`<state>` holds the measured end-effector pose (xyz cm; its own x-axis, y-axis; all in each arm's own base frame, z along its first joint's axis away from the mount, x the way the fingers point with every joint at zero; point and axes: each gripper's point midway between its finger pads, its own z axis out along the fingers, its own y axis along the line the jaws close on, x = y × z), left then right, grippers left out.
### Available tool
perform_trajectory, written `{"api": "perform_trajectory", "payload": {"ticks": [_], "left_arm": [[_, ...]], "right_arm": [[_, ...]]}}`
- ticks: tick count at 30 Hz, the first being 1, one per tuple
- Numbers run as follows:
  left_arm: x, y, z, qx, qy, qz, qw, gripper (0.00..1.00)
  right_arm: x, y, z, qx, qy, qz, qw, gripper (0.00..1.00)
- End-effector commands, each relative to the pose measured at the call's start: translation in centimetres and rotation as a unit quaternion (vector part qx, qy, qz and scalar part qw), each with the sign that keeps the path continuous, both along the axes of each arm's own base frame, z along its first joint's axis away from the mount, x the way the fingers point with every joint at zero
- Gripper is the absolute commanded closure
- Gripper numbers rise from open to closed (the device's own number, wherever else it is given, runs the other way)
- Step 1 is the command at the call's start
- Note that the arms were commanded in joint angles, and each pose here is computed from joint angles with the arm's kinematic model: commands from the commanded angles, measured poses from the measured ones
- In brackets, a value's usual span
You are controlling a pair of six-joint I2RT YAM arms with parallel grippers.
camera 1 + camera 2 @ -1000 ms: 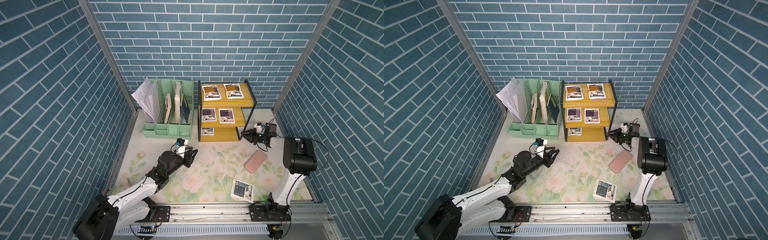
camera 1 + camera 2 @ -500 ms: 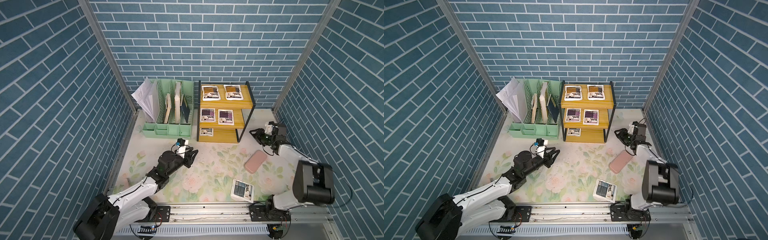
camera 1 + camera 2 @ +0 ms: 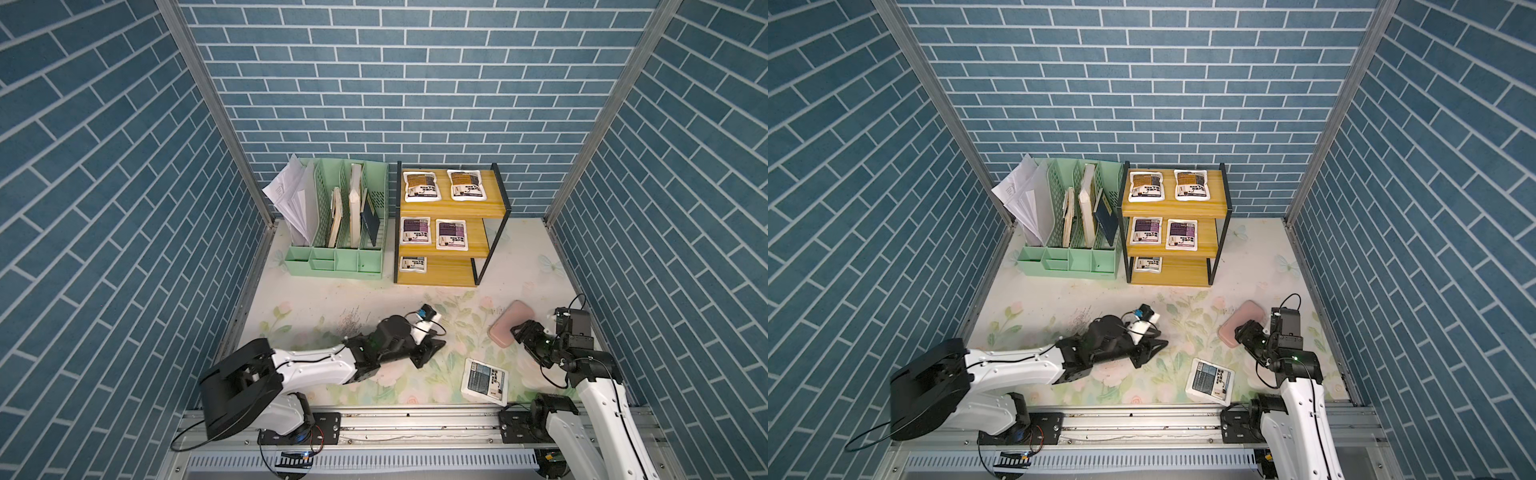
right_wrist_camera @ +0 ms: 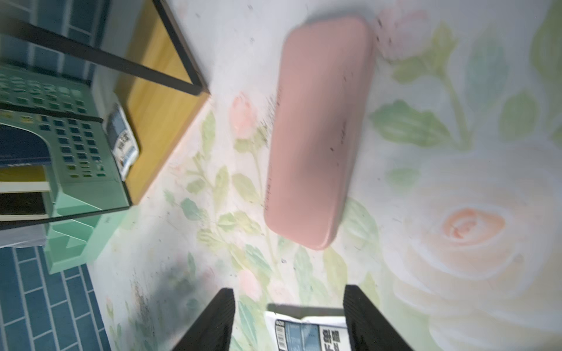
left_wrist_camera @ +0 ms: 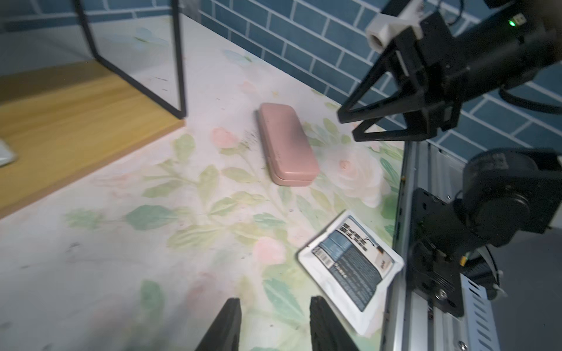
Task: Place the bagged coffee beans on the shelf by color
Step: Move the bagged coffee beans to the center of the board.
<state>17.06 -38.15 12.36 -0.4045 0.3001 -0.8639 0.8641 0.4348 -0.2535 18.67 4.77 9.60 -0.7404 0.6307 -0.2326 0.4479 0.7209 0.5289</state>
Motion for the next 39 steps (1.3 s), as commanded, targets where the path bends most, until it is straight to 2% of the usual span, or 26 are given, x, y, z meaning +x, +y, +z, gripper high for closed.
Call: {"api": "perform_trajectory", "payload": {"ticks": [1,2,3,6,7,8,10,14,19,21,29,32,36,39], "left_arm": [[-1.9,-2.8,-1.7,0.044,-0.02,-0.042,0.998,0.57],[-2.7,-3.7,-2.3,0.057,-0.024,-0.057,0.996,0.57],[-3.6,-4.5,-2.8,0.071,-0.03,-0.074,0.994,0.55],[-6.3,-5.9,-4.0,0.105,-0.043,-0.112,0.987,0.53],[-7.0,-5.8,-4.2,0.111,-0.045,-0.12,0.985,0.51],[-7.5,-5.7,-4.4,0.116,-0.047,-0.123,0.984,0.49],[-8.1,-4.9,-4.8,0.135,-0.062,-0.123,0.981,0.44],[-8.9,-4.9,-5.9,0.187,-0.116,-0.127,0.967,0.33],[-8.2,-7.2,-6.7,0.221,-0.144,-0.121,0.957,0.32],[-7.8,-7.6,-7.3,0.231,-0.151,-0.116,0.954,0.31],[-4.4,-6.0,-10.3,0.261,-0.134,-0.065,0.954,0.32],[-2.4,-5.0,-10.9,0.263,-0.12,-0.038,0.957,0.32],[0.6,-3.0,-10.8,0.256,-0.1,0.004,0.962,0.32],[2.6,-1.6,-10.6,0.246,-0.088,0.028,0.965,0.32]], "right_arm": [[-3.0,0.9,-2.3,-0.002,0.084,0.04,0.996,0.36],[-3.0,0.8,-2.2,-0.012,0.089,0.05,0.995,0.22],[-3.2,0.9,-2.1,-0.018,0.097,0.064,0.993,0.17],[-4.4,1.5,-2.4,-0.017,0.128,0.088,0.988,0.16],[-5.0,1.5,-2.7,-0.016,0.141,0.086,0.986,0.11],[-5.5,1.8,-2.9,-0.007,0.15,0.088,0.985,0.0],[-6.6,2.2,-3.6,0.006,0.177,0.082,0.981,0.0],[-6.0,1.8,-3.6,-0.005,0.175,0.065,0.982,0.0],[-7.1,1.5,-4.4,-0.015,0.219,0.062,0.974,0.0],[-7.0,1.5,-4.0,-0.021,0.211,0.064,0.975,0.0],[-6.5,1.3,-4.0,-0.024,0.207,0.054,0.977,0.0],[-5.7,2.3,-3.7,0.003,0.188,0.066,0.98,0.01],[-5.4,6.6,-2.9,0.121,0.145,0.139,0.972,0.05],[-5.6,7.1,-3.4,0.13,0.135,0.154,0.97,0.08]]}}
